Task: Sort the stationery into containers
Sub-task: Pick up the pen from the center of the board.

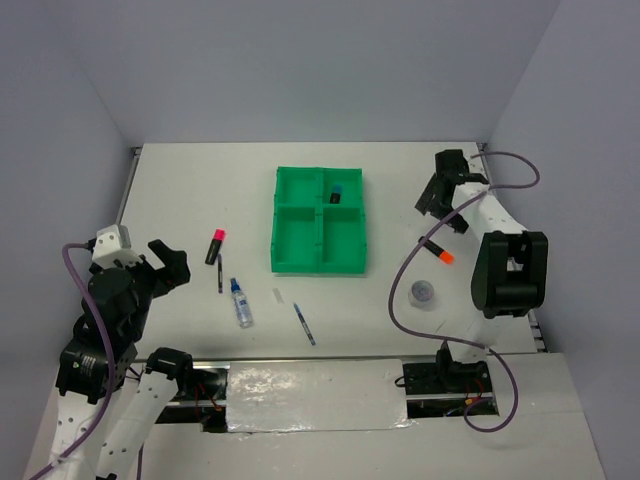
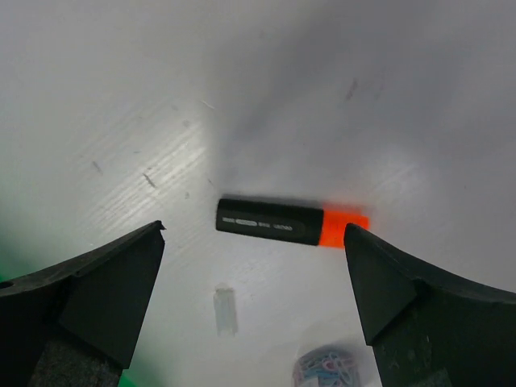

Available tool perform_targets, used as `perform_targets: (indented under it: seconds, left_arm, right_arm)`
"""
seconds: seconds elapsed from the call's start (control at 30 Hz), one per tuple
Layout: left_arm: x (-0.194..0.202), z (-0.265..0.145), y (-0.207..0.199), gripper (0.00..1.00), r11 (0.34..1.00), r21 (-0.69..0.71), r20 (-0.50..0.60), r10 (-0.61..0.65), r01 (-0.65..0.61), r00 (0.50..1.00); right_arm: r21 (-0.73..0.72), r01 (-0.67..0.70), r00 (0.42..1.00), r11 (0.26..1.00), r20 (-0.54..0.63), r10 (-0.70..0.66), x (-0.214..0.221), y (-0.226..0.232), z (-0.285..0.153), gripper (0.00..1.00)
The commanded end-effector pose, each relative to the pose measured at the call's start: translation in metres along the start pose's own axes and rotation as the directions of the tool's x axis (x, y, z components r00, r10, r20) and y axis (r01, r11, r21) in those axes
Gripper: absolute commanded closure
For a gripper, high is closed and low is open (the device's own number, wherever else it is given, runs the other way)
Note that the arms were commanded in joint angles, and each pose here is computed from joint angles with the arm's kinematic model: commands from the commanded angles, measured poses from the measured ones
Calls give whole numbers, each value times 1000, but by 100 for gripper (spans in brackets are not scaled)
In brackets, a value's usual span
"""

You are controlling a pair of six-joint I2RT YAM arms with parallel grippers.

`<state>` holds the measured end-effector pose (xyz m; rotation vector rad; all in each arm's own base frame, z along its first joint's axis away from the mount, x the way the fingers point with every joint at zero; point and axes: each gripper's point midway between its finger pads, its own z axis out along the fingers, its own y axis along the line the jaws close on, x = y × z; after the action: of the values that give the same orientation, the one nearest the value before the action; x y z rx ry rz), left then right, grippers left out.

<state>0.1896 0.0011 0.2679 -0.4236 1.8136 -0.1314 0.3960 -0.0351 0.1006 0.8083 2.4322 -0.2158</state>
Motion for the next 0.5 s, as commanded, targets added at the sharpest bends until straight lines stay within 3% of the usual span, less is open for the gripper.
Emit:
perform_targets:
  seconds: [0.0, 0.1, 0.2, 0.3, 0.47]
  left_arm:
    - [-11, -3, -10, 1, 999, 53, 51, -13, 10, 999]
    - [-13, -4, -10, 1, 998, 56, 59, -16, 13, 998]
    - [-13, -5, -11, 1, 998, 63, 60, -13, 9, 998]
    - [-12, -3, -11, 1, 998, 62, 55, -11, 8, 998]
    - [-11, -3, -11, 1, 998, 57, 51, -13, 10, 999]
  right_arm:
    - [52, -310, 943, 949, 139, 301, -25, -29, -25, 0]
    - [93, -482, 871, 871, 152, 466, -13, -49, -29, 0]
    - [112, -649, 759, 753, 169, 629, 3, -59, -36, 0]
    - [127, -739, 674, 662, 155, 722, 15, -60, -35, 0]
    - [153, -808, 585, 569, 106, 804, 32, -54, -29, 0]
